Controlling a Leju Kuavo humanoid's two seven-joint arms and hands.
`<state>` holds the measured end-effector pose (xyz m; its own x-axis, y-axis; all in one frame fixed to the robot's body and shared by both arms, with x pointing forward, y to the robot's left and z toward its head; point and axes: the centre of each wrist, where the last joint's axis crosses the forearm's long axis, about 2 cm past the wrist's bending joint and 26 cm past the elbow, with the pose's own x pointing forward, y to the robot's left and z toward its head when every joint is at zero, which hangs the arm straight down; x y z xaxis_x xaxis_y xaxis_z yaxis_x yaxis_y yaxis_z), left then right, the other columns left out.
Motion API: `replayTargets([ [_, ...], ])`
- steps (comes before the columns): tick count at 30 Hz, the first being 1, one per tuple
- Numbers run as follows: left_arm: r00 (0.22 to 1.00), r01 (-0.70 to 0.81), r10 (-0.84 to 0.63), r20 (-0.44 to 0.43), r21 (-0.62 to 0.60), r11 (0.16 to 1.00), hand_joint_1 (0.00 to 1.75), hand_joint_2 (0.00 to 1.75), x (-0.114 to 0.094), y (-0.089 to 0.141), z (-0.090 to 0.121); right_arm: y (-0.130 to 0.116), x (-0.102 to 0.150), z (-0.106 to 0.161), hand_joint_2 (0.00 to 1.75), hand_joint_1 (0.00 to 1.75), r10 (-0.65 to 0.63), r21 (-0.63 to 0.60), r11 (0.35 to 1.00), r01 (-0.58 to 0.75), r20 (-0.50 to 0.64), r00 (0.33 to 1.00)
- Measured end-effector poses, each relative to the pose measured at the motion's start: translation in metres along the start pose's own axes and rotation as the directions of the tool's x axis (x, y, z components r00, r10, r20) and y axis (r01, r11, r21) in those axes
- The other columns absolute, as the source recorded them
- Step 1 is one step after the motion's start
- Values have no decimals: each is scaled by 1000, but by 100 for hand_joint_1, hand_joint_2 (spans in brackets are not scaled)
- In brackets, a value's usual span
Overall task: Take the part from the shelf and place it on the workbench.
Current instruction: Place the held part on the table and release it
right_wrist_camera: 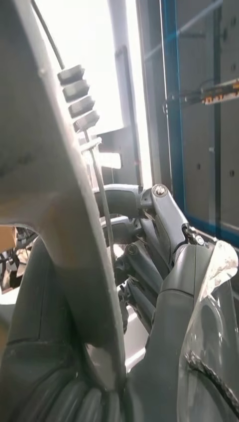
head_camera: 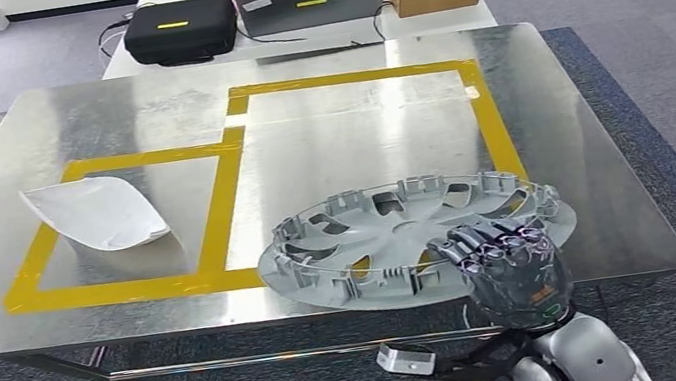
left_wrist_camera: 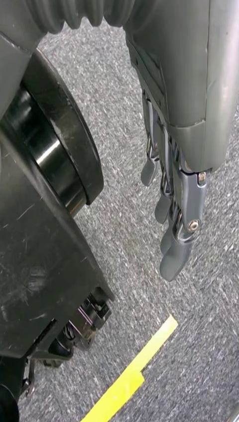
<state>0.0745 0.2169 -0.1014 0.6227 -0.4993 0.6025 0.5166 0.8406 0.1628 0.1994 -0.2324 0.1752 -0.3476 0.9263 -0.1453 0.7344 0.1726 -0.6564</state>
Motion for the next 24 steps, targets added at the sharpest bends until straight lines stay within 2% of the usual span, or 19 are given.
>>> replayTargets([
  [6, 1000, 7, -7, 2, -7, 1000, 0, 175, 0, 0, 0, 8, -12, 11, 175, 175, 26, 54, 998, -29, 42, 999],
  [17, 1000, 15, -15, 1, -9, 1000, 0, 175, 1, 1, 0, 22, -35, 29, 175, 175, 68, 141, 987, -70, 19, 997],
  [20, 1000, 18, -18, 0, -10, 1000, 0, 175, 1, 1, -1, 26, -43, 34, 175, 175, 88, 165, 983, -84, -16, 996],
  [24, 1000, 22, -22, -1, -15, 1000, 0, 175, 1, 1, -1, 37, -54, 35, 175, 175, 130, 195, 976, -99, -153, 980],
])
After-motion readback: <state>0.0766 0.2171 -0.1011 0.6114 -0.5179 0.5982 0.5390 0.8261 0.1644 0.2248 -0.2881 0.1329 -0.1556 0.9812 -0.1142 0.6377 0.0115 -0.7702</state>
